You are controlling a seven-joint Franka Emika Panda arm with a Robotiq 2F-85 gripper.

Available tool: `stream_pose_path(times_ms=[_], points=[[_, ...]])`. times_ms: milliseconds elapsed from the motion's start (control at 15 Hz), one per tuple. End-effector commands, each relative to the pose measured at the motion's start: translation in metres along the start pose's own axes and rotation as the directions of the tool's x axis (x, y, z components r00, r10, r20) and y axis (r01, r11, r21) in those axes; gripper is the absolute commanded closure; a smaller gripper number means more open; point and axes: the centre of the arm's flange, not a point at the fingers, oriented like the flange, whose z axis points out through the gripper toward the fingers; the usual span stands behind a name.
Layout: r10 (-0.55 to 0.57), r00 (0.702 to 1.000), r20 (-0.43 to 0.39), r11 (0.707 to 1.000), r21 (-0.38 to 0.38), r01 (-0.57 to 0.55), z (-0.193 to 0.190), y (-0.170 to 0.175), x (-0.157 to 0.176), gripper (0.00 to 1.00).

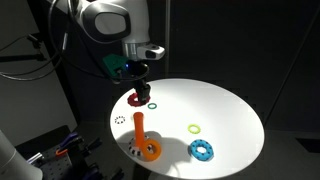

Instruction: Put the red ring through the pole

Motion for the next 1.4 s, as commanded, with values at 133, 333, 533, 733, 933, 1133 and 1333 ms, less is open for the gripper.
stream_pose_path(times_ms=[133, 333, 533, 733, 933, 1133, 1333], points=[[0.058, 0.998, -0.017, 0.998, -0.013, -0.058, -0.007, 0.031, -0.013, 0.91], [0.088, 0.996, -0.005, 0.996, -0.011, -0.088, -0.002, 0.045, -0.013, 0.91], [0.105, 0.994, 0.011, 0.994, -0.003, -0.105, 0.003, 0.053, -0.016, 0.91], [0.112, 0.993, 0.024, 0.994, 0.0, -0.112, 0.006, 0.057, -0.02, 0.91], [0.114, 0.993, 0.039, 0.993, 0.005, -0.114, 0.013, 0.058, -0.024, 0.91], [0.119, 0.991, 0.055, 0.993, 0.006, -0.12, 0.02, 0.06, -0.027, 0.91], [0.125, 0.99, 0.064, 0.992, 0.004, -0.125, 0.024, 0.063, -0.03, 0.91]])
